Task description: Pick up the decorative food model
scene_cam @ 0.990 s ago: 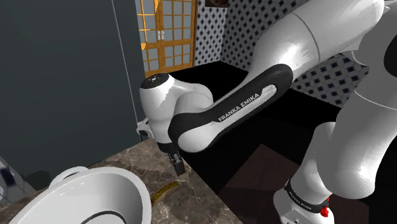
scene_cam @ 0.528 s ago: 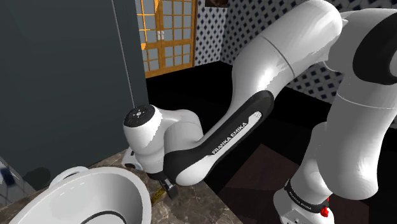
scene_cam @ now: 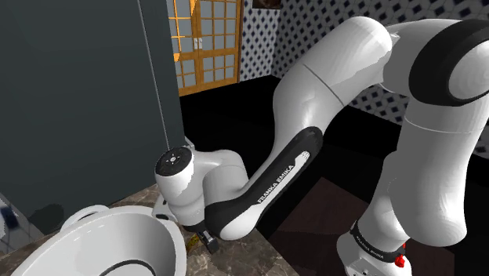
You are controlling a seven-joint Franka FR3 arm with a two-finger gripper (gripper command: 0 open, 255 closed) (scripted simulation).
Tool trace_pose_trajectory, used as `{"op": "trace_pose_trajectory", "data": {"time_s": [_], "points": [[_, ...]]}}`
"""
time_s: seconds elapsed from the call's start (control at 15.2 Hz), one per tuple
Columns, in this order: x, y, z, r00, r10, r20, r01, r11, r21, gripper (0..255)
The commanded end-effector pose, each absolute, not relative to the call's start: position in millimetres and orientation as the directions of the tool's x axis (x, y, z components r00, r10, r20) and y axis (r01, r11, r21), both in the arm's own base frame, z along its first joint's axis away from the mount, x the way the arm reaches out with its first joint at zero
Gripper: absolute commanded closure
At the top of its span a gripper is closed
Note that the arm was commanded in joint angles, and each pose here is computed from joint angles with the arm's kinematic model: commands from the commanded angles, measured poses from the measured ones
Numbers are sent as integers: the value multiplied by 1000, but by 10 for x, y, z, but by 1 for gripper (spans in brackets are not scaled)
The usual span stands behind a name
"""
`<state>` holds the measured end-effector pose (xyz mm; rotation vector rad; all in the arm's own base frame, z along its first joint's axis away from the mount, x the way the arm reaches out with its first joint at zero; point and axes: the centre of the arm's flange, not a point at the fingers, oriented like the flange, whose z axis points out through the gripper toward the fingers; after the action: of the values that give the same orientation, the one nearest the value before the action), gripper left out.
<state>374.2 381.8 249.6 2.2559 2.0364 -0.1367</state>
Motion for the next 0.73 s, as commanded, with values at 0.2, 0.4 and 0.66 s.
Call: {"op": "trace_pose_trajectory", "data": {"time_s": [0.2,0.4,0.66], "points": [[3741,3815,2472,102,986,-133,995,-101,14,255],[3741,3815,2472,102,986,-133,995,-101,14,255],[3743,3819,2533,102,986,-133,995,-101,14,255]]}}
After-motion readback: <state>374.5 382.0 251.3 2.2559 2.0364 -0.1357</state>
